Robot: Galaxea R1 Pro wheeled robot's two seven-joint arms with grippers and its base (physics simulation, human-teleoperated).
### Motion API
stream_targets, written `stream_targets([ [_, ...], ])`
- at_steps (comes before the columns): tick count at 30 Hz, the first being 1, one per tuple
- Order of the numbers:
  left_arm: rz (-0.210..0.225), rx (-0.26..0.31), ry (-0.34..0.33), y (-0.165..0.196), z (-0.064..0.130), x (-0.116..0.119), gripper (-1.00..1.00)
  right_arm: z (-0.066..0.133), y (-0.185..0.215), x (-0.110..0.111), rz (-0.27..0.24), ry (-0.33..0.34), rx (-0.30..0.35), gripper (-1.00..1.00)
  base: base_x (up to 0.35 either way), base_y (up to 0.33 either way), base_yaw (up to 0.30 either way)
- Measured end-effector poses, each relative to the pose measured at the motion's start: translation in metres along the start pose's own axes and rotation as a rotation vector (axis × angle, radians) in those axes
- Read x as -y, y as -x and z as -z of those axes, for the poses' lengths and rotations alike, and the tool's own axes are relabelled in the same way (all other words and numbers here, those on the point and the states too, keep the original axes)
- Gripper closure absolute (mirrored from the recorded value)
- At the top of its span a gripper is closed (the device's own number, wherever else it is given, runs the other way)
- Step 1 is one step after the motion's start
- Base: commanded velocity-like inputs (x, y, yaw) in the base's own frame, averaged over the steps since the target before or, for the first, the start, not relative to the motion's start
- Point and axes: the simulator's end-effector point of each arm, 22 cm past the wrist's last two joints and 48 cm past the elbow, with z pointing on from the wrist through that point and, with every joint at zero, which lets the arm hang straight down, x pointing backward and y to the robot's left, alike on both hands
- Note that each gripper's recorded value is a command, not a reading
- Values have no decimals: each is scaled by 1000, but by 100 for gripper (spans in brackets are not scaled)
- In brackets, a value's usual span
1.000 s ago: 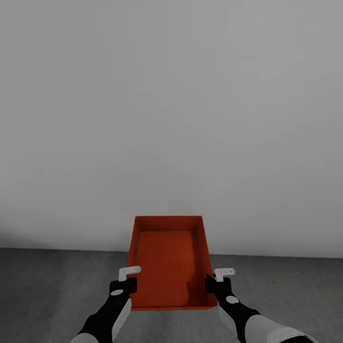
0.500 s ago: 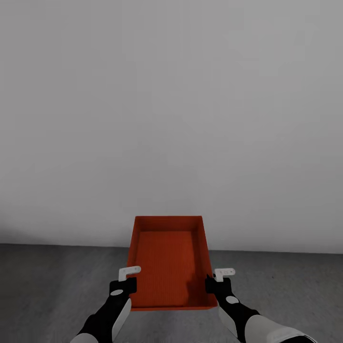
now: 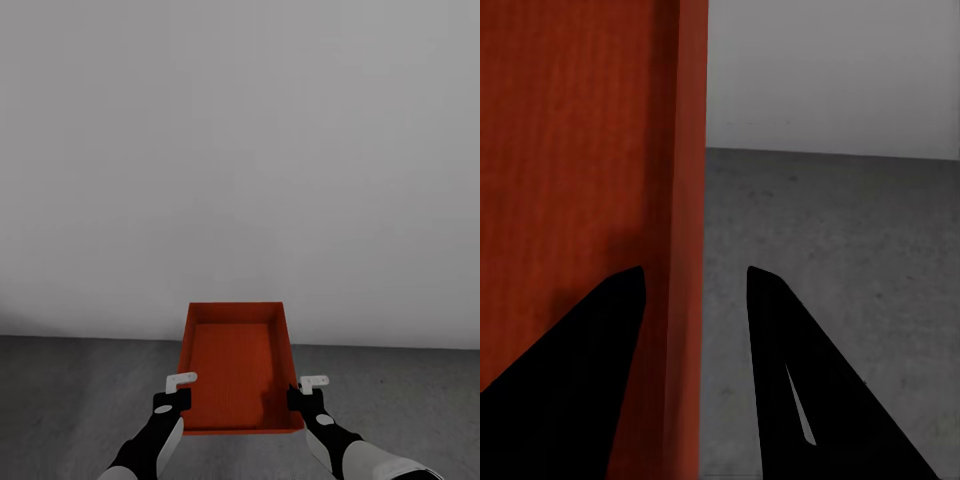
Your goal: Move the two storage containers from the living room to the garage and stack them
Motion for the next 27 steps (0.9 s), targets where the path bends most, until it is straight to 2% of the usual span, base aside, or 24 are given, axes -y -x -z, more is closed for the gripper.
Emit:
stream_targets([
  [27,-6,-44,7,-22,-9,1,100,-6,-24,1,4,1,-44,100,0,0,0],
])
